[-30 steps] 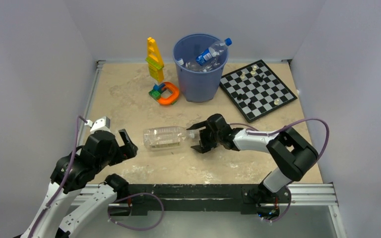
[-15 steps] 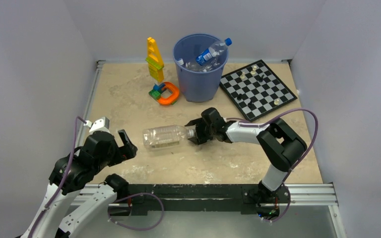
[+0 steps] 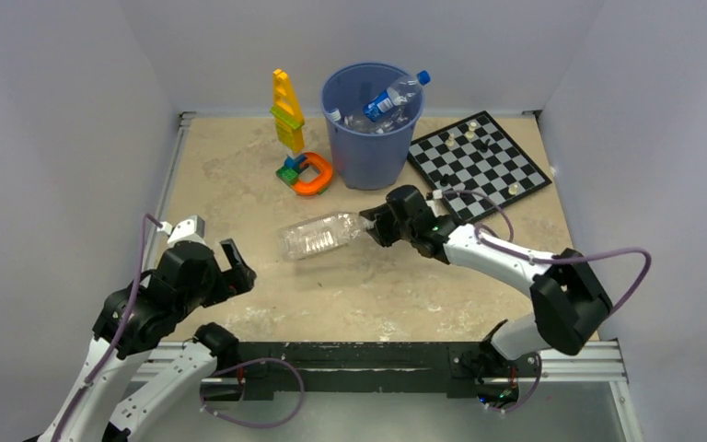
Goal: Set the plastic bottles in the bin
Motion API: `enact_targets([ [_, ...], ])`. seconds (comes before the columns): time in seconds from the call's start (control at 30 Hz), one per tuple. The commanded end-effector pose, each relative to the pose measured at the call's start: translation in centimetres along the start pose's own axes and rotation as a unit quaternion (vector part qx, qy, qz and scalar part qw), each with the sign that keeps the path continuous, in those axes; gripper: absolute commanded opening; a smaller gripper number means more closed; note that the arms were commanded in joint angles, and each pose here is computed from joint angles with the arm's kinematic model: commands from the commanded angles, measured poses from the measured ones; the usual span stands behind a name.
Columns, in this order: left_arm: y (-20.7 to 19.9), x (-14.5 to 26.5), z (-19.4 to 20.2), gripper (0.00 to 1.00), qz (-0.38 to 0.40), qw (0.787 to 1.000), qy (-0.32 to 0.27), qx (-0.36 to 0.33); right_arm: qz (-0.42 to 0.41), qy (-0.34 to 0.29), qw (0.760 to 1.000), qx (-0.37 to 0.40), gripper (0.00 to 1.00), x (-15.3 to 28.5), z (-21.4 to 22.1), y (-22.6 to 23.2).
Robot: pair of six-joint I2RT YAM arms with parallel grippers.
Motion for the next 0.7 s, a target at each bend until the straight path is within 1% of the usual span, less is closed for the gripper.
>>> enact_targets([
  [0.0,-0.6,0.3,-1.1,1.0,0.011,1.0,-0.019,-0.007,-0.062,-0.083,0.992,0.07,0.11,3.4,-1.5,3.4],
  [0.07,-0.5,0.4,-1.1,1.0,0.011,1.0,-0.02,-0.008,-0.079,-0.107,0.986,0.096,0.1,5.0,-2.1,3.8],
  [0.13,-0.4,0.6,-1.2,1.0,0.01,1.0,-0.023,-0.007,-0.096,-0.138,0.977,0.131,0.03,7.2,-3.0,4.4],
  [0.2,-0.2,0.8,-1.2,1.0,0.007,1.0,-0.027,-0.008,-0.125,-0.18,0.963,0.157,0.0,10.1,-4.0,5.7],
  [0.23,-0.2,0.9,-1.2,1.0,0.006,1.0,-0.029,-0.007,-0.15,-0.205,0.952,0.169,0.0,12.0,-4.5,6.6],
  [0.3,-0.1,1.1,-1.2,1.0,0.005,0.999,-0.031,-0.008,-0.211,-0.255,0.919,0.213,0.0,16.1,-5.4,9.2],
  [0.33,0.0,1.3,-1.3,1.0,0.005,1.0,-0.029,-0.01,-0.251,-0.279,0.899,0.224,0.0,18.9,-5.9,10.5],
  [0.37,0.1,1.5,-1.4,1.0,0.001,1.0,-0.03,-0.008,-0.287,-0.303,0.877,0.24,0.0,21.3,-6.3,11.8],
  [0.43,0.3,2.1,-1.6,1.0,-0.008,0.999,-0.035,-0.005,-0.357,-0.352,0.821,0.273,0.0,26.0,-6.9,14.1],
  [0.47,0.3,2.5,-1.9,1.0,-0.008,0.999,-0.041,-0.002,-0.378,-0.373,0.797,0.289,0.0,27.9,-7.2,14.9],
  [0.53,0.3,3.0,-2.2,1.0,-0.002,0.999,-0.05,0.004,-0.397,-0.424,0.756,0.302,0.0,31.1,-7.8,16.9],
  [0.6,0.1,3.2,-2.3,1.0,0.008,0.998,-0.056,0.011,-0.396,-0.469,0.727,0.308,0.0,33.2,-8.1,19.4],
  [0.67,0.0,3.2,-2.3,1.0,0.014,0.998,-0.06,0.016,-0.384,-0.504,0.701,0.328,0.0,33.8,-7.9,22.1],
])
Point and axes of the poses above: each gripper's point midway between its finger pads, its own x axis back along the fingers, its own y axis along the line the jaws close on, z = x × y, the point moved 8 cm from there along x, back along the fingers, and after that the axes turned 5 degrees about -x, right-handed, at the moved point
